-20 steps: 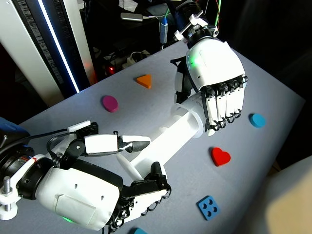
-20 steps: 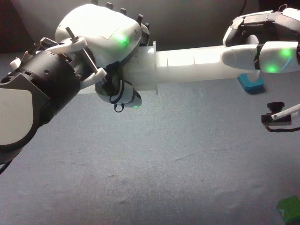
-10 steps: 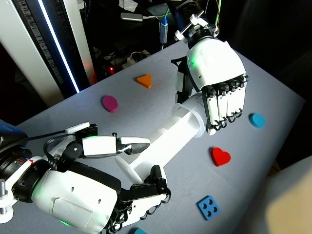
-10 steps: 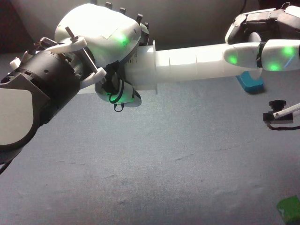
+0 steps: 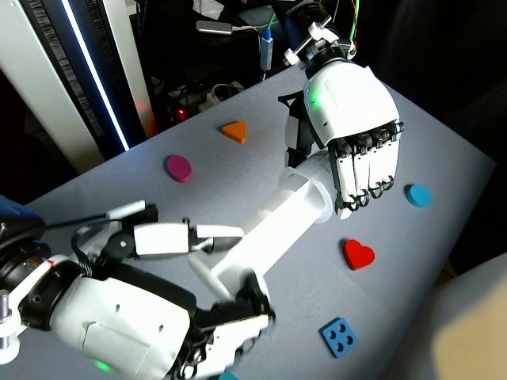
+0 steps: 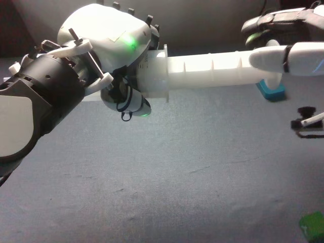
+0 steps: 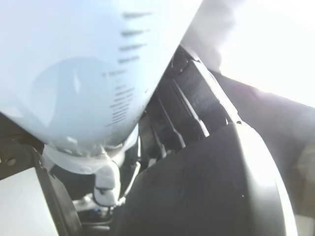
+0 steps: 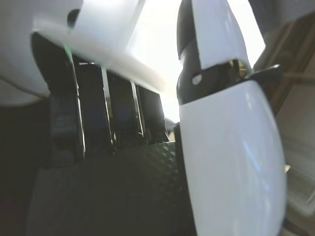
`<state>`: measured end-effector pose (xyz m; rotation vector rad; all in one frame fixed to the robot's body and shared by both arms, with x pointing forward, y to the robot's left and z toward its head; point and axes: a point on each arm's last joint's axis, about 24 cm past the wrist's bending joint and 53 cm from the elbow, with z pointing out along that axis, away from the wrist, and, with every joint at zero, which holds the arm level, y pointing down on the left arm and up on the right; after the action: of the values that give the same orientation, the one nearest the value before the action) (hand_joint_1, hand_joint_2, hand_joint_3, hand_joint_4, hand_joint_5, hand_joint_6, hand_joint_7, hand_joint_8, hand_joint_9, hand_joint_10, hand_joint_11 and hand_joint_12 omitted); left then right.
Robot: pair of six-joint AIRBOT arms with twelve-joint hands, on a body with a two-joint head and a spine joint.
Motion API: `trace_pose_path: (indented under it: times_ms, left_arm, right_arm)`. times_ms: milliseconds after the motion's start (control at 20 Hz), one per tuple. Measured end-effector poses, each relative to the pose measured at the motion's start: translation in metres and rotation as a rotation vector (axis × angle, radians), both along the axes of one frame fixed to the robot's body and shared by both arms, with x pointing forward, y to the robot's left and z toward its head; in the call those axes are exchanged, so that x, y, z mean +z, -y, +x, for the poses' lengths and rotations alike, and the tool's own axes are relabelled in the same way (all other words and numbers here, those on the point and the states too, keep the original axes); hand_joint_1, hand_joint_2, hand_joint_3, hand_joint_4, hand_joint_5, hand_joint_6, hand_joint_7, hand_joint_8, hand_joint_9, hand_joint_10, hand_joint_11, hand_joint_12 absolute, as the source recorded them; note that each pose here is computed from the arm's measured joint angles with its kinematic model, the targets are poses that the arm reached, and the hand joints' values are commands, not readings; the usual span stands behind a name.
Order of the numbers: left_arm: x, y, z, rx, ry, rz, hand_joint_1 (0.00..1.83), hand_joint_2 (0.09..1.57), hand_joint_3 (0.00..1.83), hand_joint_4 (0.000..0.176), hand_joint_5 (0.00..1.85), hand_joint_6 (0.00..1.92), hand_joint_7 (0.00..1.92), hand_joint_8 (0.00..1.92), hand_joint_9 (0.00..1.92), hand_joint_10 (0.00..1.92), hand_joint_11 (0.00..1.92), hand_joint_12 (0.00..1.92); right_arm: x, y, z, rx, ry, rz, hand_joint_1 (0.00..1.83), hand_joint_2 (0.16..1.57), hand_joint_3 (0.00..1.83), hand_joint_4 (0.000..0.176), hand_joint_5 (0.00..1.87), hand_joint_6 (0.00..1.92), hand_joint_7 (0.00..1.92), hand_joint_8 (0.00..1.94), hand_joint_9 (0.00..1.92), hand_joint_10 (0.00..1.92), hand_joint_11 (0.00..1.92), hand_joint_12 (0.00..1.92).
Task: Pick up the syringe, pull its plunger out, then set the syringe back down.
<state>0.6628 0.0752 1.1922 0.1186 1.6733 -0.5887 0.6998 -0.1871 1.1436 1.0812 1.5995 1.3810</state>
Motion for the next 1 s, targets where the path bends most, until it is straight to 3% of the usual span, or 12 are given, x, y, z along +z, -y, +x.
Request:
trace_pose_path:
  times_ms: [50, 100, 250, 500, 550, 650, 850, 1000]
  left_arm:
    - [0.000, 0.000, 0.000, -0.001, 0.000, 0.002, 1.39, 1.07, 0.00, 0.000, 0.96, 0.85, 1.15, 0.70, 1.01, 1.14, 0.89, 1.07]
    - [-0.001, 0.000, -0.001, -0.012, 0.011, 0.036, 1.39, 1.07, 0.00, 0.000, 0.96, 0.85, 1.15, 0.70, 1.01, 1.15, 0.89, 1.07]
    - [-0.007, 0.003, -0.003, -0.030, -0.016, 0.036, 1.39, 1.07, 0.00, 0.000, 0.95, 0.86, 1.15, 0.70, 1.01, 1.14, 0.89, 1.07]
    - [-0.012, 0.003, -0.004, -0.031, -0.017, 0.048, 1.39, 1.09, 0.00, 0.000, 0.94, 0.90, 1.08, 0.79, 0.98, 1.18, 0.90, 1.04]
    - [-0.019, 0.003, -0.003, -0.028, -0.029, 0.047, 1.39, 1.07, 0.00, 0.000, 0.97, 0.84, 1.13, 0.73, 1.02, 1.13, 0.91, 1.04]
    - [-0.030, 0.006, -0.005, -0.021, -0.053, 0.033, 1.39, 1.06, 0.00, 0.000, 0.97, 0.82, 1.15, 0.69, 1.04, 1.11, 0.91, 1.03]
    - [-0.057, 0.015, -0.013, -0.026, -0.111, 0.026, 1.39, 1.07, 0.00, 0.000, 0.97, 0.87, 1.13, 0.72, 0.99, 1.15, 0.92, 1.04]
    - [-0.072, 0.006, -0.005, 0.013, -0.127, 0.036, 1.39, 1.07, 0.00, 0.000, 0.94, 0.87, 1.16, 0.70, 1.00, 1.15, 0.90, 1.05]
  right_arm:
    - [0.002, 0.005, 0.002, -0.013, 0.012, 0.001, 0.82, 1.13, 0.00, 0.000, 0.51, 0.01, 0.58, 0.00, 0.52, 0.07, 0.08, 1.17]
    - [0.005, 0.013, 0.005, -0.047, 0.015, 0.028, 0.79, 1.12, 0.00, 0.000, 0.46, 0.00, 0.50, 0.00, 0.46, 0.03, 0.02, 1.09]
    - [0.016, 0.029, 0.010, -0.086, 0.050, 0.037, 0.61, 1.12, 0.00, 0.000, 0.29, 0.00, 0.28, 0.00, 0.24, 0.00, 0.00, 0.72]
    - [0.014, 0.023, 0.008, -0.066, 0.047, 0.022, 0.35, 0.94, 0.00, 0.000, 0.03, 0.00, 0.03, 0.00, 0.01, 0.00, 0.00, 0.18]
    - [0.013, 0.022, 0.007, -0.062, 0.042, 0.025, 0.26, 0.93, 0.00, 0.000, 0.01, 0.00, 0.00, 0.00, 0.00, 0.00, 0.00, 0.10]
    - [0.014, 0.017, 0.001, -0.043, 0.031, 0.020, 0.08, 0.94, 0.00, 0.000, 0.00, 0.00, 0.00, 0.00, 0.00, 0.00, 0.00, 0.02]
    - [0.031, 0.001, -0.014, 0.008, -0.001, 0.039, 0.05, 0.92, 0.00, 0.000, 0.00, 0.00, 0.00, 0.00, 0.00, 0.00, 0.00, 0.00]
    - [0.029, -0.022, -0.036, 0.090, 0.001, -0.063, 0.05, 0.92, 0.00, 0.000, 0.00, 0.00, 0.00, 0.00, 0.00, 0.00, 0.00, 0.00]
